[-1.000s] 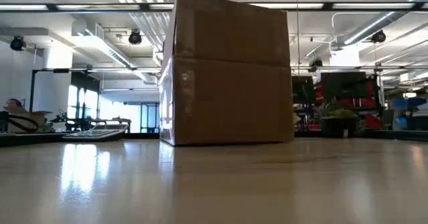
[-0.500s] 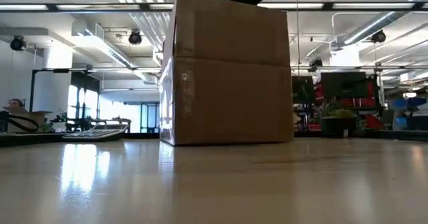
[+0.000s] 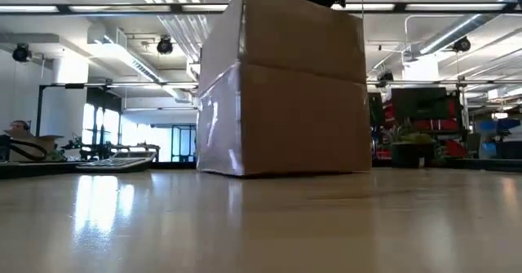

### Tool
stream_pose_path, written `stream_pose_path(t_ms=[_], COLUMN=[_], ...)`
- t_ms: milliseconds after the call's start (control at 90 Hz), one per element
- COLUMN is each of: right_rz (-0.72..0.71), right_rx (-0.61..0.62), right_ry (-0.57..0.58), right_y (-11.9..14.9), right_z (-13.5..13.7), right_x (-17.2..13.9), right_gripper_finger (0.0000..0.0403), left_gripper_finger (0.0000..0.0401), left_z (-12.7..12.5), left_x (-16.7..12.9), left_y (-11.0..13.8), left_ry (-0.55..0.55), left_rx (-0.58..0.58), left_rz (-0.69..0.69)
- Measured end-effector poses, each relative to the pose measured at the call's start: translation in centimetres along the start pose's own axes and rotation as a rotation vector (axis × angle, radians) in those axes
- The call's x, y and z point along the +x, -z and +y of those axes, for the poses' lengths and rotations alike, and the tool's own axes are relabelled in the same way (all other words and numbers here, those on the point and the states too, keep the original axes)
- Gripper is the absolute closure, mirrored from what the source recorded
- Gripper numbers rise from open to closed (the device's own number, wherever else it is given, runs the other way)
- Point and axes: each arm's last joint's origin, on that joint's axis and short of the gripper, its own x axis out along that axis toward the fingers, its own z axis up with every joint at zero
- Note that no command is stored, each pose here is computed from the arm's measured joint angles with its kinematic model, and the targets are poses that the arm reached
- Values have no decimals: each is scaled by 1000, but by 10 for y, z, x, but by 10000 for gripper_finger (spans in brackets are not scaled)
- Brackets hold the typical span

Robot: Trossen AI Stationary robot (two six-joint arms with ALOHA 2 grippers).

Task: Wrap mug
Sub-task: Put the wrapped purple mug into the cardboard box

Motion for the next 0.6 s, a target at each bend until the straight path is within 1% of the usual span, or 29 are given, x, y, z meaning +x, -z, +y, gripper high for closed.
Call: stream_pose_path(t_ms=[122, 344, 467, 522, 600], right_rz=[39, 54, 7, -24, -125], right_rx=[14, 12, 26, 27, 10], right_ry=[-2, -1, 5, 9, 20], right_y=[6, 8, 0, -7, -24], right_z=[3, 6, 5, 3, 2], right_x=[15, 21, 3, -13, -42], right_gripper_finger=[333, 243, 202, 188, 173], left_gripper_finger=[401, 401, 401, 401, 401], left_z=[0, 0, 0, 0, 0], left_x=[-1, -1, -1, -1, -1], left_y=[0, 0, 0, 0, 0], left_ry=[1, 2, 1, 1, 1], left_rx=[-1, -1, -1, 3, 16], left_rz=[-2, -1, -1, 0, 0])
